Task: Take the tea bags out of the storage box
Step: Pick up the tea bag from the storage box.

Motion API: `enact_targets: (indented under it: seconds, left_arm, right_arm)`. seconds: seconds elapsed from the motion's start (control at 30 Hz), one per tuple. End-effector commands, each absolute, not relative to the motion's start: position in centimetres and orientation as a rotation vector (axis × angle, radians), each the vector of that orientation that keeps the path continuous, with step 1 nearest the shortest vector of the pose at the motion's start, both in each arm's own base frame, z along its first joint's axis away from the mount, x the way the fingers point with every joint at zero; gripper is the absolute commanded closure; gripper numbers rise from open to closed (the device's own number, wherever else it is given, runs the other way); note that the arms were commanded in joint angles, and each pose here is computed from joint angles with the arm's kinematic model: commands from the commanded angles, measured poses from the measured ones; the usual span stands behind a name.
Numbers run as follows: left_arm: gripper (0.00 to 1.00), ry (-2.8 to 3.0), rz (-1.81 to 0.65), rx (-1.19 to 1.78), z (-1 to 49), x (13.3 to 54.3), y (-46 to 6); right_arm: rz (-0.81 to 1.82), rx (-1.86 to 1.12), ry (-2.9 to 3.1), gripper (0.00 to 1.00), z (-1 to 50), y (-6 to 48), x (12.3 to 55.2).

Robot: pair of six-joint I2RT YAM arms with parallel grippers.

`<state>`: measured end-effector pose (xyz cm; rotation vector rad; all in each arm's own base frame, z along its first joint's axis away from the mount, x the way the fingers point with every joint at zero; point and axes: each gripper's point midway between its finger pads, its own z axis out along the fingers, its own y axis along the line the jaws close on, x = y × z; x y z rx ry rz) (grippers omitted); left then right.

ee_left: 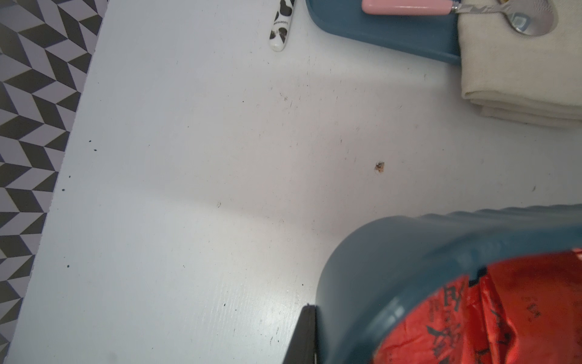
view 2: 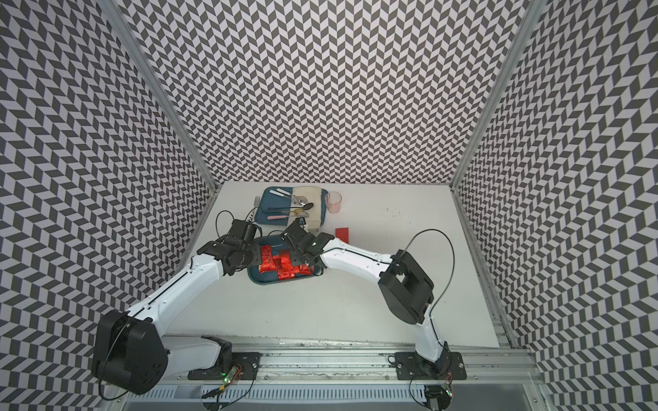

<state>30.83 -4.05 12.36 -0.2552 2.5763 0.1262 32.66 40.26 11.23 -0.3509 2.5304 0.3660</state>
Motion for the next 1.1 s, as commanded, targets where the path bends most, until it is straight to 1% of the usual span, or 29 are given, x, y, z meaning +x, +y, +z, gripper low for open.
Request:
enact_targets:
  seconds: [0.0, 0.17, 0.37, 0.5, 0.53, 0.67, 0.83, 1.07]
  left_arm:
    - [1.0, 2.557, 0.102, -0.259, 12.4, 31.4, -4.3]
    - [1.0, 2.56, 0.103, -0.259, 12.3, 31.4, -4.3]
    - [1.0, 2.561, 0.102, -0.257, 12.3, 31.4, -4.3]
    - [1.0, 2.562, 0.101, -0.256, 12.3, 31.4, -4.3]
    - [1.0, 2.562, 0.101, -0.256, 12.3, 31.4, -4.3]
    - [1.0, 2.562, 0.098, -0.255, 12.3, 31.4, -4.3]
    - [1.0, 2.564, 0.098, -0.255, 12.2, 31.4, -4.4]
    - [1.0, 2.562, 0.096, -0.255, 12.3, 31.4, -4.4]
  right_arm:
    - [0.339, -0.359, 2.54, 0.54, 10.2, 40.7, 32.7]
    - [0.289, -0.379, 2.549, 0.6, 9.4, 40.9, 32.7]
    - [0.26, -0.389, 2.54, 0.71, 9.6, 40.9, 32.6]
    - [0.276, -0.392, 2.533, 0.86, 10.2, 41.1, 32.6]
    - [0.274, -0.394, 2.53, 0.88, 10.4, 41.1, 32.6]
    - [0.269, -0.39, 2.523, 0.93, 11.0, 40.9, 32.6]
    - [0.296, -0.383, 2.5, 0.95, 12.7, 40.8, 32.6]
    - [0.371, -0.376, 2.438, 1.0, 16.6, 40.7, 32.4]
